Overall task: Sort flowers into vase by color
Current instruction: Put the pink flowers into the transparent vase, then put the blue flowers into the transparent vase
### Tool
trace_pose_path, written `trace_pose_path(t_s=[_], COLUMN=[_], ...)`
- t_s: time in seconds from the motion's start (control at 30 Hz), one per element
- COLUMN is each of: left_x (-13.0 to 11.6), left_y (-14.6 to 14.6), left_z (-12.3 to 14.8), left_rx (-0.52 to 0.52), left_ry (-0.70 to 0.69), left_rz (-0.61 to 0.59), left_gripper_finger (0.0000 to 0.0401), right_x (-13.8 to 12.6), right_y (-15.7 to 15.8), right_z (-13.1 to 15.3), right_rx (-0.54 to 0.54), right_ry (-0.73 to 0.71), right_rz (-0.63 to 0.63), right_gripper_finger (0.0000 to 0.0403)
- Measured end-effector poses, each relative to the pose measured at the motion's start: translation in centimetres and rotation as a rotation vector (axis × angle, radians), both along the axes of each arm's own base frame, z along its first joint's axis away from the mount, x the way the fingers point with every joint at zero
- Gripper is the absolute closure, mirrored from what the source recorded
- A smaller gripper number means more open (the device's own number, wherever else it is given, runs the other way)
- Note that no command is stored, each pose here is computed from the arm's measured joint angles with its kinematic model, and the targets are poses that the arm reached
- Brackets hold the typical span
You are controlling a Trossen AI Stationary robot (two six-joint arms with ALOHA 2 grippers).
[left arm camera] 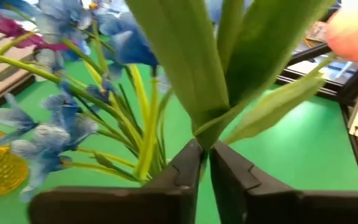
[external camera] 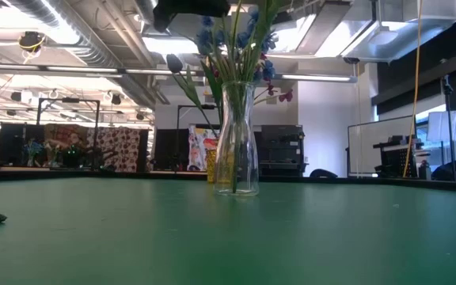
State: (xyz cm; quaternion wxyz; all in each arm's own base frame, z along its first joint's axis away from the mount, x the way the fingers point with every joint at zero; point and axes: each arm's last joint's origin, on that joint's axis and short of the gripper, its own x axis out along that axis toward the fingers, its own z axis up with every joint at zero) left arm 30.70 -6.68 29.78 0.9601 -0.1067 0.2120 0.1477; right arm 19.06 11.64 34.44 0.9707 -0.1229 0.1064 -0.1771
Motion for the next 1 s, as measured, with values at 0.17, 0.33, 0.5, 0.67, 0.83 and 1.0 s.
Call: trace_pose_path(t_s=[0.17,0.33,0.5,0.67,0.83,1.0], left_x=[-0.1,-0.2,-0.6,-2.2,-4.7,-6.5], left_y=[-0.3,-0.6,-0.7,-1.1,-2.1,-3.7], left_z=[0.0,0.1,0.3,1.4,2.7,2.4], left_rx=[-0.004,0.01,0.013,-0.005,-0.017,-0.049], left_ry=[0.008,0.008,0.013,0.019,0.024,0.11], left_rz=[-0.031,-0.049,-0.055,-0.07,-0.121,-0.214], left_gripper_finger=[0.0318,0.0265,0.023,0.0214,0.0213,0.0213], right_x=[0.0,0.0,0.0,0.0,0.0,0.0], right_y=[0.0,0.0,0.0,0.0,0.0,0.0], right_z=[0.0,0.0,0.0,0.0,0.0,0.0], right_rx=[0.003,0.004,0.004,0.004,-0.003,-0.016], right_ry=[-0.003,-0.004,-0.005,-0.005,-0.003,0.002], right_rz=[-0.005,-0.006,-0.006,-0.005,-0.004,-0.002], right_gripper_finger=[0.0182,0.0182,0.0182,0.0182,0.0182,0.0182])
